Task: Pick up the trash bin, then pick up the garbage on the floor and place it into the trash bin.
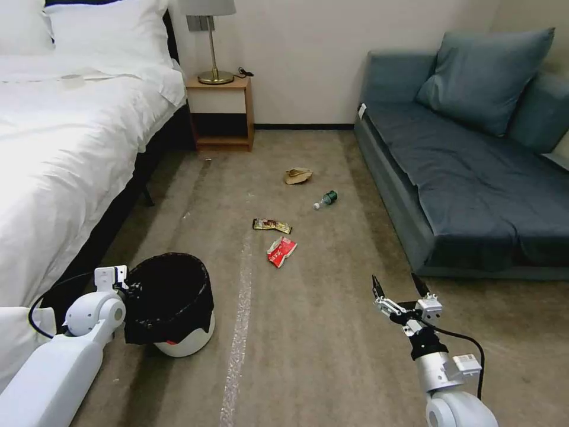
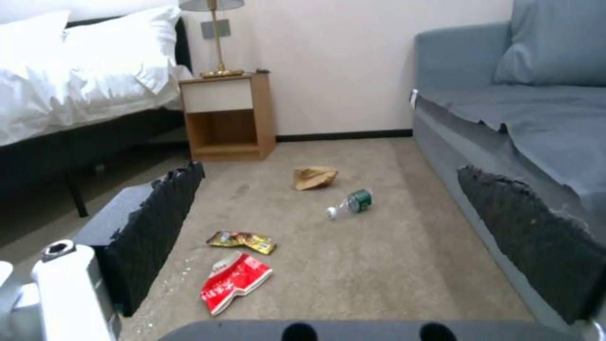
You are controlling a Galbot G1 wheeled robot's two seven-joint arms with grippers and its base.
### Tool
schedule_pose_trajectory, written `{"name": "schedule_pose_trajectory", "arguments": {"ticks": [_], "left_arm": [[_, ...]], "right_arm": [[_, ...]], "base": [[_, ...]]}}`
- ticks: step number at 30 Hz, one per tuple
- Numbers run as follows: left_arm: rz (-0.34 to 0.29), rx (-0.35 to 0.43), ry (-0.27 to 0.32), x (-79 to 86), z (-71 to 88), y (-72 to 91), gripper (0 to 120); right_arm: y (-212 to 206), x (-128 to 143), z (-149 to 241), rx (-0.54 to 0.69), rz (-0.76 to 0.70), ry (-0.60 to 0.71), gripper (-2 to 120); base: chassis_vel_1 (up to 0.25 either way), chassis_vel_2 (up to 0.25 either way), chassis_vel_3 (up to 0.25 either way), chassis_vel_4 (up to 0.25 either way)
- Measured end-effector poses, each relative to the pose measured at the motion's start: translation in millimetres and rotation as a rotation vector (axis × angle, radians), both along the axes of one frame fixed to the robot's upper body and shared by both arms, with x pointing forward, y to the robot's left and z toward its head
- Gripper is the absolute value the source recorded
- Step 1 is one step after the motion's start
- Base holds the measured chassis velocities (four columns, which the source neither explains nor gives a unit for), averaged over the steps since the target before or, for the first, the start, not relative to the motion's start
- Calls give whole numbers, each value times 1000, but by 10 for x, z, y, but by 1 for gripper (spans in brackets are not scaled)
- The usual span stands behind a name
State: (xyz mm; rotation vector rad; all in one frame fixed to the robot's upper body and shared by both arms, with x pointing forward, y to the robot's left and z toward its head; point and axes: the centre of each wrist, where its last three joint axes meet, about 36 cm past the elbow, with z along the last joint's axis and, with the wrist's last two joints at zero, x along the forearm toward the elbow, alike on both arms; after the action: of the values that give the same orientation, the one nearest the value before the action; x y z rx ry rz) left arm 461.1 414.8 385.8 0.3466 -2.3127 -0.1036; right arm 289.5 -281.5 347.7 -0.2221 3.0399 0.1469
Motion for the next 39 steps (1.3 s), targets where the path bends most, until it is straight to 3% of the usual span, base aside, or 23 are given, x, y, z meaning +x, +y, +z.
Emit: {"name": "schedule_pose_trajectory", "arguments": {"ticks": [7,12,21,27,29,33,35,39], "left_arm": [[0,56,-13,-103,-27,73,25],[-21,182,-50,-147,-39,109,20],[-29,219,-97,-89,67,110,15],[-46,233,-141,-16,219,45,10],[-71,256,-166,9,363,-15,7],[-105,294,-188,26,506,-67,4],[-134,311,-222,38,682,-150,4],[-152,315,-248,30,812,-208,4]], "right_arm": [[-9,7,31,9,4,-1,100],[-26,29,54,22,-4,12,100],[-88,83,102,35,-8,7,100],[-146,93,122,49,-13,6,100],[-179,111,169,82,-24,25,100],[-188,147,205,94,-29,28,100],[-196,194,247,98,-26,24,100],[-208,208,263,93,-21,24,100]], "base": [[0,0,0,0],[0,0,0,0],[0,0,0,0],[0,0,0,0],[0,0,0,0],[0,0,0,0],[0,0,0,0],[0,0,0,0]]}}
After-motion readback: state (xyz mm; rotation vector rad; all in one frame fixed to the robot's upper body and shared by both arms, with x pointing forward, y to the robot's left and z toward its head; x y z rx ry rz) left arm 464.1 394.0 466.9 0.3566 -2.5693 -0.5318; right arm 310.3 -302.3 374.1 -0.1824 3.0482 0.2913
